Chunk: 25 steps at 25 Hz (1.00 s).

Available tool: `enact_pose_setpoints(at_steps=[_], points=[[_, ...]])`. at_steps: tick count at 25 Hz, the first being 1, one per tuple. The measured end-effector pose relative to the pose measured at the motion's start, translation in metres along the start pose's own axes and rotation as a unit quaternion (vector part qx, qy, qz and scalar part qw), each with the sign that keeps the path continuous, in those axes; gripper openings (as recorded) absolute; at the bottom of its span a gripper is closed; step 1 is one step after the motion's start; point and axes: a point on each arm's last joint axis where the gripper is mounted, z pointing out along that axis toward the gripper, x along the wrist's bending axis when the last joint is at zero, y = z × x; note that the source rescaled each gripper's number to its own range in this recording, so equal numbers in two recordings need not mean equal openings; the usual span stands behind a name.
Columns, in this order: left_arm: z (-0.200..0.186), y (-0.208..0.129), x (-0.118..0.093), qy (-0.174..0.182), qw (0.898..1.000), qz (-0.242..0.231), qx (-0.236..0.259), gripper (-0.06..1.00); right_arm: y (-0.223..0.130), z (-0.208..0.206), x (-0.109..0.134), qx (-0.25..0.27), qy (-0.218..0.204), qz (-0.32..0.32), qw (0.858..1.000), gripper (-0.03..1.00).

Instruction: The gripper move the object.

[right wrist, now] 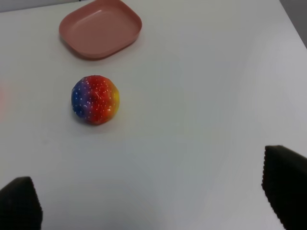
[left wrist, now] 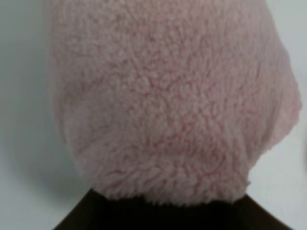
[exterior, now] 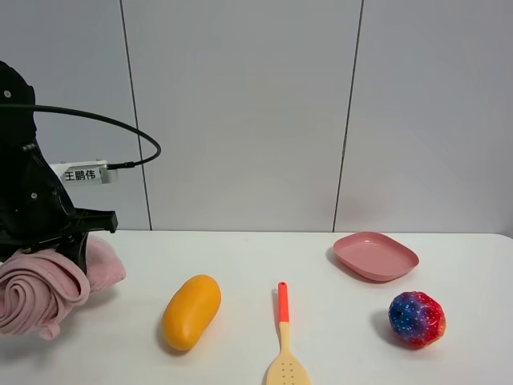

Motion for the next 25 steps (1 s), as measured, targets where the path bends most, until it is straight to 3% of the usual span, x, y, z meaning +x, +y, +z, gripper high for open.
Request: enact_pose_setpoints(at_steps=[8,10,15,22,25], points=[[0.002,-0.014,-0.029,-0.019,0.999,0.042,-0.011,0.01,0.0,0.0,0.0,0.0,0.0,0.0,1.0,1.0],[0.003,-0.014,-0.033,-0.026,0.998,0.047,-0.022,0.09,0.0,0.0,0.0,0.0,0.0,0.0,1.0,1.0],[0.007,-0.017,-0.031,-0.025,0.998,0.052,-0.028,0.49,0.0,0.0,0.0,0.0,0.0,0.0,1.0,1.0],[0.004,-0.023,-0.028,-0.015,0.998,0.052,-0.011,0.57,0.0,0.0,0.0,0.0,0.0,0.0,1.0,1.0],[-0.022,-0.025,-0.025,-0.017,0.997,0.064,-0.025,0.57,0.0,0.0,0.0,0.0,0.0,0.0,1.0,1.0]])
